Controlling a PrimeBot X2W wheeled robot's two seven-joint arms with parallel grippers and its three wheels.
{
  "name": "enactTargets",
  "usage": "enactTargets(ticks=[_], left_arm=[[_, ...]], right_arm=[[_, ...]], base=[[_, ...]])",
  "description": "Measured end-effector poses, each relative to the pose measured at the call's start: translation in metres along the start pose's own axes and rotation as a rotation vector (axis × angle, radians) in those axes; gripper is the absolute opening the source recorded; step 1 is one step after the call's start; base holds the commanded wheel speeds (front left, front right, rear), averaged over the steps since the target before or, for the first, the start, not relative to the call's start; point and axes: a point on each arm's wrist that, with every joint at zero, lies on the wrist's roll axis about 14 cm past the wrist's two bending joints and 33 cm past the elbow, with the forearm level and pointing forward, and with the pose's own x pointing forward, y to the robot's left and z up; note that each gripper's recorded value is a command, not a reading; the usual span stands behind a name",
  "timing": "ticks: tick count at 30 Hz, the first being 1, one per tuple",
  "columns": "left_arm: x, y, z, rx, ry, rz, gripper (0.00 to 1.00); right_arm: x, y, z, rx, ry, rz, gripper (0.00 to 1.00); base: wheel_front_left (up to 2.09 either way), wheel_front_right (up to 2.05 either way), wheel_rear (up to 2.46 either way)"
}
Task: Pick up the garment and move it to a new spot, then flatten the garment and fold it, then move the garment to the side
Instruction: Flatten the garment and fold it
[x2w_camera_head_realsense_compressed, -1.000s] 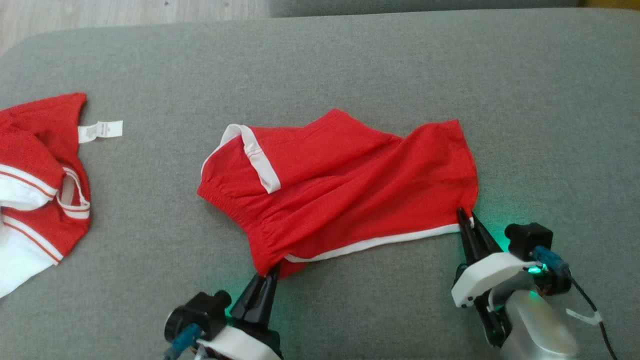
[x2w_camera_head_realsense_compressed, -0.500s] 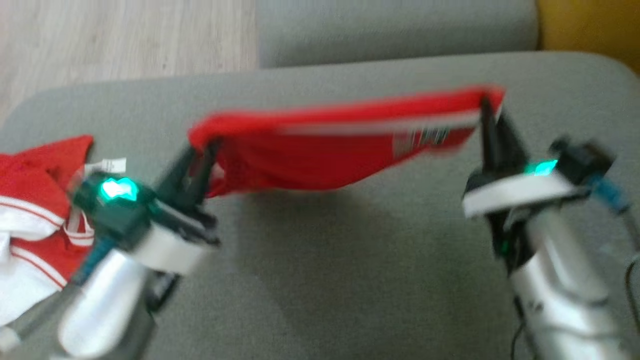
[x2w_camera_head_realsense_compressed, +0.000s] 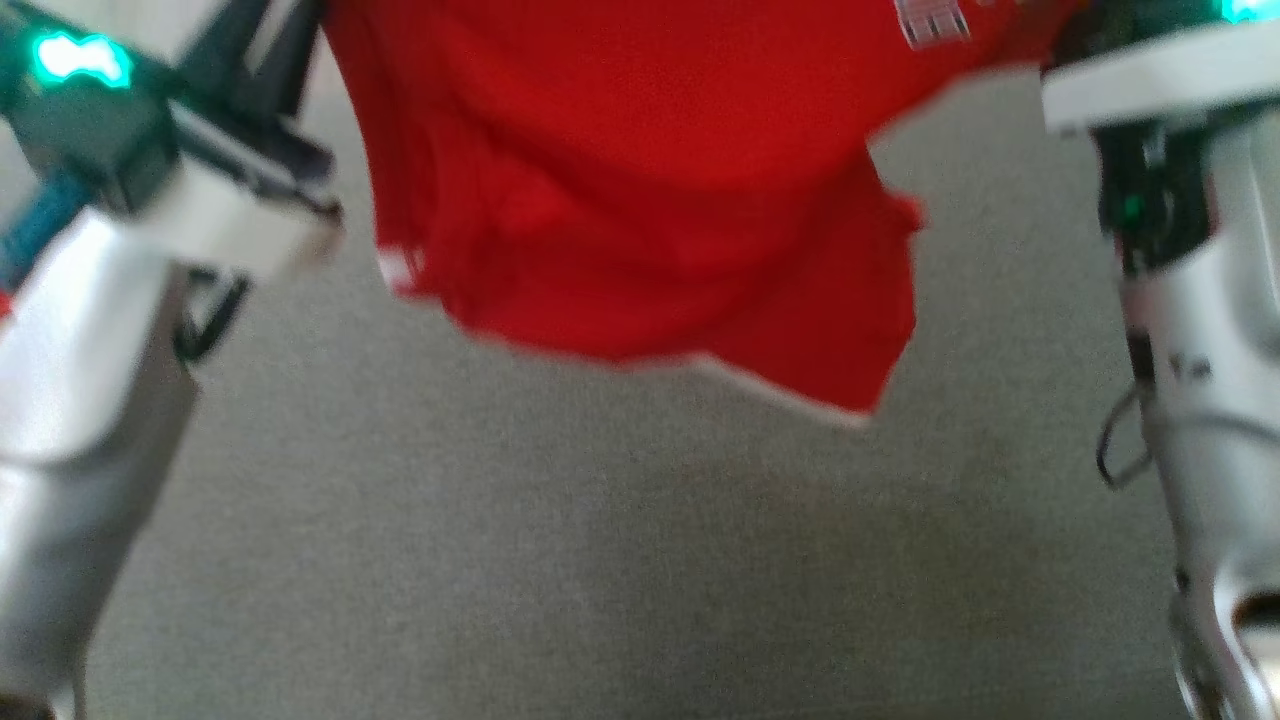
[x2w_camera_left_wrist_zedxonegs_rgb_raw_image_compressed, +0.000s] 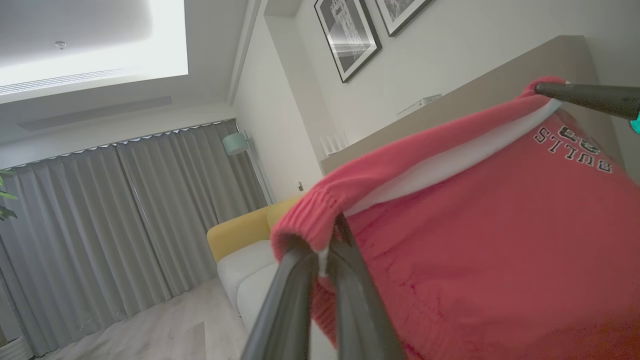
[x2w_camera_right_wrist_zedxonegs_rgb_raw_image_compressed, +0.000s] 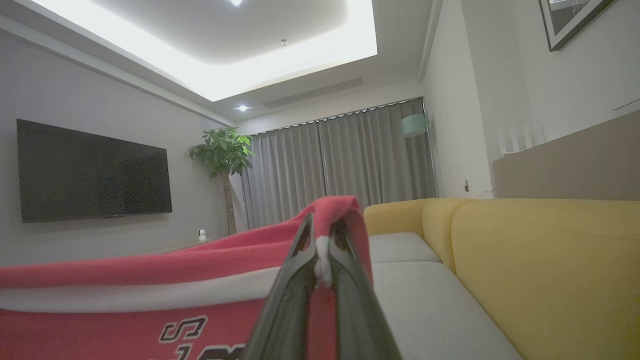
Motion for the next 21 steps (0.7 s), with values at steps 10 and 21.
enactTargets(ticks=[10,21], left_arm=[[0.078,0.023,-0.029,-0.004,-0.065,0.035,0.00],[-0.010,-0.065,-0.164,-0.313,0.284,0.052,0.00]], right_arm=[[0.069,-0.046,-0.009,-0.060,-0.091,-0.097,0.00],[-0.068,-0.072,-0.143,0.107,0.301,-0.291,0.00]], base=[[0.00,0.00,0.00],[0.00,0.00,0.00]])
